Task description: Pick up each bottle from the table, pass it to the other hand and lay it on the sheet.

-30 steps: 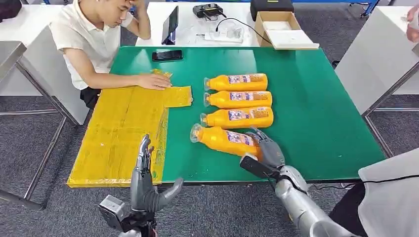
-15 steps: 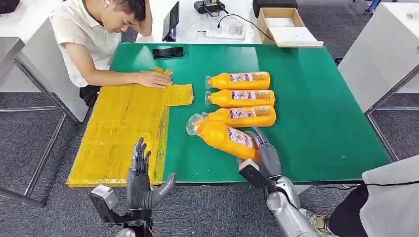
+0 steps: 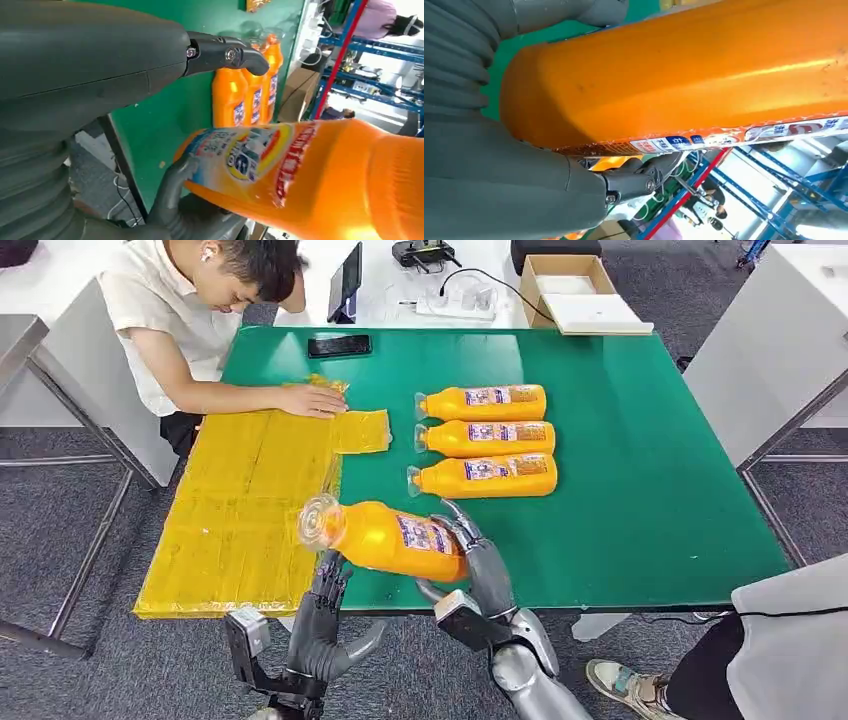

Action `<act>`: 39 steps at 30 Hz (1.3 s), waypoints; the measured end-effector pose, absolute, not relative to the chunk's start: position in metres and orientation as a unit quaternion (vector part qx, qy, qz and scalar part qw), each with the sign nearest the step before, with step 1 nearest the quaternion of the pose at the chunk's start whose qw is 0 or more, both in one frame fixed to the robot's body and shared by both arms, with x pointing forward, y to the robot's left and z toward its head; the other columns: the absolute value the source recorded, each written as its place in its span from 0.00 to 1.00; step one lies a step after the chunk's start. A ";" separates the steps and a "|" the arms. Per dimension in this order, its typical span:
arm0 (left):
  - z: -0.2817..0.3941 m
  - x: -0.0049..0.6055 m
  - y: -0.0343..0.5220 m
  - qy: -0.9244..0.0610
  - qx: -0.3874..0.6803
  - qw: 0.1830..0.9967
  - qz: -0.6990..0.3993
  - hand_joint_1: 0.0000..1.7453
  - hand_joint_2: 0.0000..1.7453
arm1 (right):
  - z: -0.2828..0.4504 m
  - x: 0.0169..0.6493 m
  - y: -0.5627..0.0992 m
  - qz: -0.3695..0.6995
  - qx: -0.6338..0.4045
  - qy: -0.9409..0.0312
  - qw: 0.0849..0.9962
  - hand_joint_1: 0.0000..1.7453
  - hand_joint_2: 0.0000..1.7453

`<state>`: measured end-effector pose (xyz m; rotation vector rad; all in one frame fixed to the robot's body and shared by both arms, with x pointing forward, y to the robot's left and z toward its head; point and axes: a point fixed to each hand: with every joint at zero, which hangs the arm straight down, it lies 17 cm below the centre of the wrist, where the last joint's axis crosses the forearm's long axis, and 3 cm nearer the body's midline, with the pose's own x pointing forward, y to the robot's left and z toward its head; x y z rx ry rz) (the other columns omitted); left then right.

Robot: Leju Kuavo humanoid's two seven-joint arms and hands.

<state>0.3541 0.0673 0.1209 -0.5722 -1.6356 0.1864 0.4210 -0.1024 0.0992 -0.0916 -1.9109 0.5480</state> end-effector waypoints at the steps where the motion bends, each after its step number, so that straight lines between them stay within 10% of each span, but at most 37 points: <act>1: 0.120 0.354 0.067 -0.717 -0.251 0.645 0.081 0.00 1.00 | 0.100 0.420 -0.101 0.232 -0.037 -0.806 0.543 1.00 1.00; 37: 0.153 0.367 0.106 -0.724 -0.278 0.597 0.204 0.00 1.00 | 0.057 0.357 0.047 0.302 0.140 -0.750 0.572 1.00 1.00; 38: 0.153 0.367 0.108 -0.725 -0.276 0.596 0.207 0.93 1.00 | 0.057 0.356 0.049 0.303 0.141 -0.749 0.572 1.00 1.00; 39: 0.153 0.367 0.110 -0.725 -0.275 0.595 0.210 1.00 1.00 | 0.056 0.356 0.050 0.305 0.142 -0.748 0.572 1.00 1.00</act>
